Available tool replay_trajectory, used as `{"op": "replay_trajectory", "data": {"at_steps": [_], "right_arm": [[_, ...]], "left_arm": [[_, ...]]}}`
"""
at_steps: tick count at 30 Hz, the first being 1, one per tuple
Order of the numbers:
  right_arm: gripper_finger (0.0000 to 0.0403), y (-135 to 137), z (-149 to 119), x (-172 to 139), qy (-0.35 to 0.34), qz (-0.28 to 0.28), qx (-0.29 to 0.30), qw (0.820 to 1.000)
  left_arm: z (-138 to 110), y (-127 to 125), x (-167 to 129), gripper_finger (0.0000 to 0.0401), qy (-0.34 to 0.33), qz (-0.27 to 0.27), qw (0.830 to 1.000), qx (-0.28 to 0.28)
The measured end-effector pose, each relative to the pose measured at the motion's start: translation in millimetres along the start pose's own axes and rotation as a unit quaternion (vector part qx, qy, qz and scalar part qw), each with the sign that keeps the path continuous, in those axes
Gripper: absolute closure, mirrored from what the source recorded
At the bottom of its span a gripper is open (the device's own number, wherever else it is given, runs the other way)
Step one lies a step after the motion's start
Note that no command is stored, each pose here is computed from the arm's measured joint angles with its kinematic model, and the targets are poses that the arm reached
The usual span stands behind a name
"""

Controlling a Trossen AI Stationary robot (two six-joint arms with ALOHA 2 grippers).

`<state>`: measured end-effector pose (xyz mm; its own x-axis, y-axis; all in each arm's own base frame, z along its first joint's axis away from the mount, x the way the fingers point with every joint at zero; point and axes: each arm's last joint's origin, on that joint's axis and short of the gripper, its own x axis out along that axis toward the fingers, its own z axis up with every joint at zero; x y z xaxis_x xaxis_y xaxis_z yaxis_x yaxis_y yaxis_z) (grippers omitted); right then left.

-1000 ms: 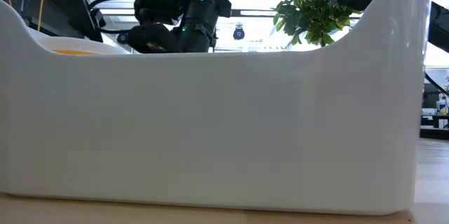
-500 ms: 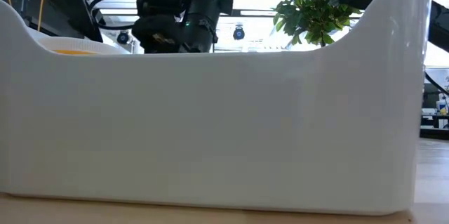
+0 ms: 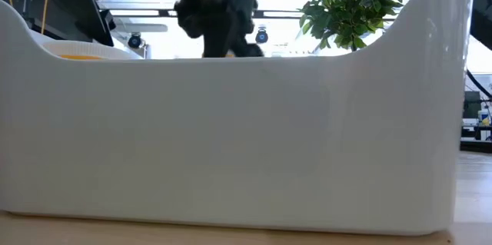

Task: Pick and place pill bottles into a basket
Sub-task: Put the bottom orange pill bottle in the white bin

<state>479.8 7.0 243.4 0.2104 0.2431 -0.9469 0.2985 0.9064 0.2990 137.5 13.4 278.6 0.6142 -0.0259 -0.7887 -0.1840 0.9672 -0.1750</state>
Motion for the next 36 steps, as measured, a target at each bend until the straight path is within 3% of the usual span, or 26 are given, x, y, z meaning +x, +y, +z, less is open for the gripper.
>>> {"op": "replay_trajectory", "data": {"at_steps": [7, 13, 23, 31, 36], "right_arm": [[0.0213, 38, -23, -31, -0.027, 0.008, -0.027, 0.999], [0.0222, 75, -45, -36, -0.031, 0.01, -0.039, 0.999], [0.0205, 125, -73, -23, -0.071, -0.015, -0.039, 0.997], [0.0222, 137, -79, 5, -0.079, -0.015, -0.005, 0.997], [0.0202, 141, -89, 23, -0.063, -0.022, 0.008, 0.998]], "left_arm": [[2, 1, 0, 0.0185, -0.01, 0.014, 1.0, 0.001], [2, 1, 0, 0.0185, -0.011, 0.017, 1.0, 0.001], [2, 1, 0, 0.0185, -0.015, 0.017, 1.0, 0.001], [6, 0, 0, 0.0185, -0.033, 0.013, 0.999, -0.024], [6, 0, 0, 0.0185, -0.032, 0.013, 0.999, -0.024]]}}
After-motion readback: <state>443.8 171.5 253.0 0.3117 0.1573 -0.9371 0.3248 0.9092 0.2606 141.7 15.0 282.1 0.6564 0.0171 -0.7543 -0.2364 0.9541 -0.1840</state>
